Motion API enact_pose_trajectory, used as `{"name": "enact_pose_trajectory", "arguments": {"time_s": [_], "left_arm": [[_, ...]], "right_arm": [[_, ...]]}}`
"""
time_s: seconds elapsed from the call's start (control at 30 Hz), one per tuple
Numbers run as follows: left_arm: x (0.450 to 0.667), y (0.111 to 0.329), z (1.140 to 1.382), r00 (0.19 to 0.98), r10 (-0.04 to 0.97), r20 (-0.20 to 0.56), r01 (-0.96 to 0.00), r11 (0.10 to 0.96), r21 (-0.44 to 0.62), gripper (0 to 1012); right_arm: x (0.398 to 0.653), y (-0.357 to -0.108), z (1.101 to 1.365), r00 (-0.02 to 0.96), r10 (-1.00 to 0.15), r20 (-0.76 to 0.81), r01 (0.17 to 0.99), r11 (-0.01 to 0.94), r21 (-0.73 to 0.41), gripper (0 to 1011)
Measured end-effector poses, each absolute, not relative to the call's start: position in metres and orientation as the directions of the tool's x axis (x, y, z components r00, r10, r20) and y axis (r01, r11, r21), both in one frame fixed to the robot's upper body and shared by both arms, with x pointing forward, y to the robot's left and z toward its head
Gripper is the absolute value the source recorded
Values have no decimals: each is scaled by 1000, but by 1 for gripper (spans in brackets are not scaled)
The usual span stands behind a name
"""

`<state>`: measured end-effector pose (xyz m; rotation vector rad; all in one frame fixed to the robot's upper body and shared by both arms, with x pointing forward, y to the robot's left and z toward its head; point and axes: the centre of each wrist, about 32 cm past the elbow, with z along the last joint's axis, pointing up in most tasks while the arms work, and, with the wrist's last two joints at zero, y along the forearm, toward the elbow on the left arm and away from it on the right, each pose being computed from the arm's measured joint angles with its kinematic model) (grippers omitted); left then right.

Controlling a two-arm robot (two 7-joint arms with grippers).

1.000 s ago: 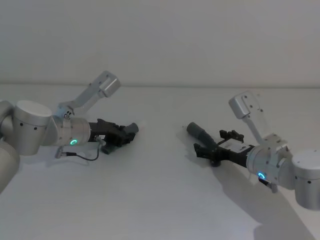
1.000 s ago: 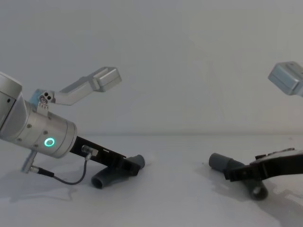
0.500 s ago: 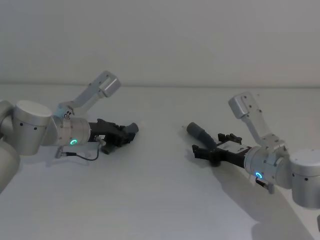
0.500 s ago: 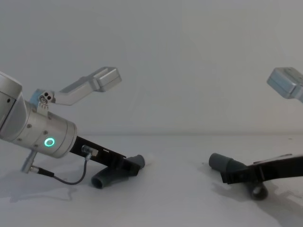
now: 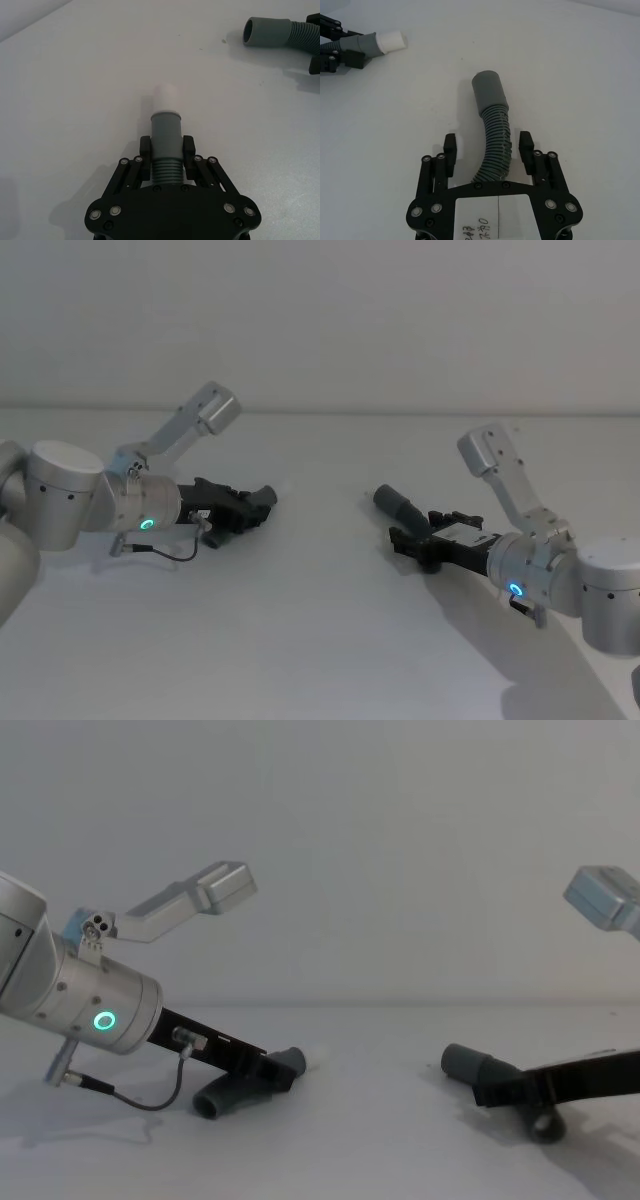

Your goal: Use both hands to pick up one end of the pipe from the table, align the ends, and insert them.

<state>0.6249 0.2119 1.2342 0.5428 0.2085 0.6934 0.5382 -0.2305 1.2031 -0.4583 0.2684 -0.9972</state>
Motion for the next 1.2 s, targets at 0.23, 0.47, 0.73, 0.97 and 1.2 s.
{"name": "enact_pose_trajectory", "arguments": {"time_s": [0.23,0.47,0.73,0.97,1.2], "left_arm": [[625,212,1234,755,655,-5,-550,638,539,365],[625,212,1234,755,655,-6,-550,638,539,365],[625,212,1234,755,655,-5,-550,638,539,365],[625,212,1234,755,655,-5,-550,638,539,365],[625,212,1234,755,655,-5,-550,638,539,365]], "right_arm": [[538,-230,1203,519,-855,-13,742,459,-489,560],[539,-230,1203,518,-855,-15,742,458,-489,319],[539,-230,1203,517,-856,-17,742,458,-489,264],[539,-230,1203,517,-856,-18,742,458,-489,264],[539,-230,1203,519,-855,-17,741,459,-490,264]]}}
